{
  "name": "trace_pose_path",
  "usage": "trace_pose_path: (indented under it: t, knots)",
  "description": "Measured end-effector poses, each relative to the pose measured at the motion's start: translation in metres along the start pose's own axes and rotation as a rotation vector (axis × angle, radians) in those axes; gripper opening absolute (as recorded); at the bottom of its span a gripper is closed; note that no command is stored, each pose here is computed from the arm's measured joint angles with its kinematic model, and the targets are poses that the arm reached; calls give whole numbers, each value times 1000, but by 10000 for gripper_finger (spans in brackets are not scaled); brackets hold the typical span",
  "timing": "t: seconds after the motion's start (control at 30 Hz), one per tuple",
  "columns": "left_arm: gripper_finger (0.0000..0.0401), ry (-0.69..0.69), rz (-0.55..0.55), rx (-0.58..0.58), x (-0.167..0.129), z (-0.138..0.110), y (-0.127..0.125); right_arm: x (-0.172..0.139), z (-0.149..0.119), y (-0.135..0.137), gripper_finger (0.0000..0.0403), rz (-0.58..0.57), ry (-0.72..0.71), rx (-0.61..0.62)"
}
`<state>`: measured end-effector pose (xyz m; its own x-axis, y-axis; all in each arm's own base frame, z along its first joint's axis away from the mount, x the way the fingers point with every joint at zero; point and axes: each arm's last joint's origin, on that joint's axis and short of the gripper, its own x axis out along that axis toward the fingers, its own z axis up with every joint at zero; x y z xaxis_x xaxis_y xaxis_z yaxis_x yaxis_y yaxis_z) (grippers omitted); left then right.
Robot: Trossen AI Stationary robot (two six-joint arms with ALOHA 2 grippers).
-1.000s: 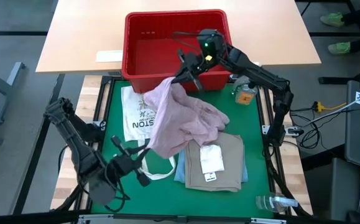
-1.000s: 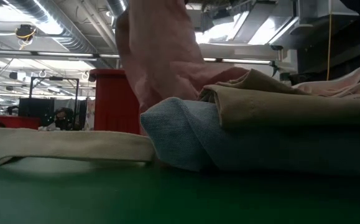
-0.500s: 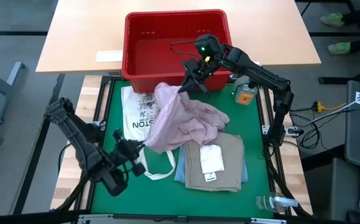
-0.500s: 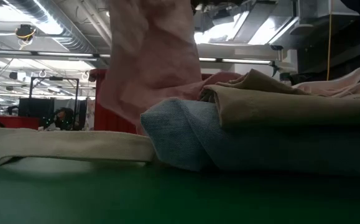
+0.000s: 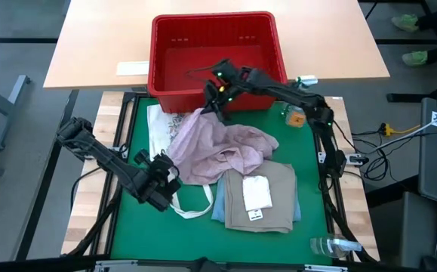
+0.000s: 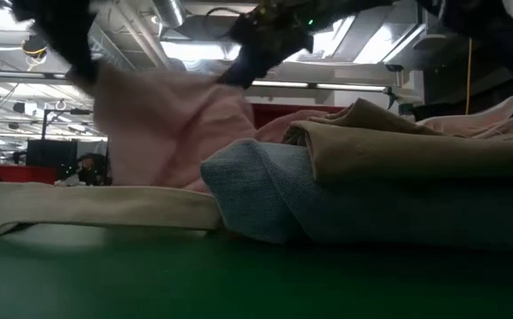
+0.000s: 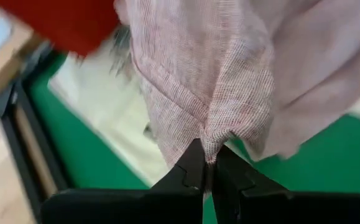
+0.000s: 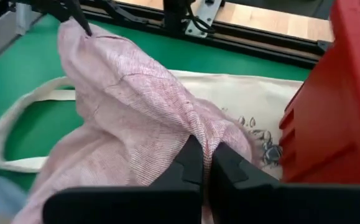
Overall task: Fold laundry
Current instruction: Remove the pink polo from the red bin, then fold the pink polo
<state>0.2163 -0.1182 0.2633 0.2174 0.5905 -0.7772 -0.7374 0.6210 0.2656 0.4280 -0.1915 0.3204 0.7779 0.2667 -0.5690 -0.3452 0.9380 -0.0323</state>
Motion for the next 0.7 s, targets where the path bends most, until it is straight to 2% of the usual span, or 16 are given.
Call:
trace_pose_path:
  t: [0.17, 0.33, 0.47, 0.57, 0.7]
  knots:
    - [6, 98, 90, -29, 24, -21, 6, 29, -6, -8, 3, -22, -27, -41]
    - [6, 109, 121, -56, 33, -32, 9, 48, -7, -7, 3, -43, -36, -70]
    - [6, 111, 120, -56, 35, -33, 8, 55, -2, 1, 10, -140, 22, -116]
    - [6, 127, 118, -55, 34, -34, 8, 60, 1, 7, 43, -236, 86, -148]
    - [6, 133, 115, -59, 34, -34, 8, 63, 4, 10, 111, -345, 154, -166]
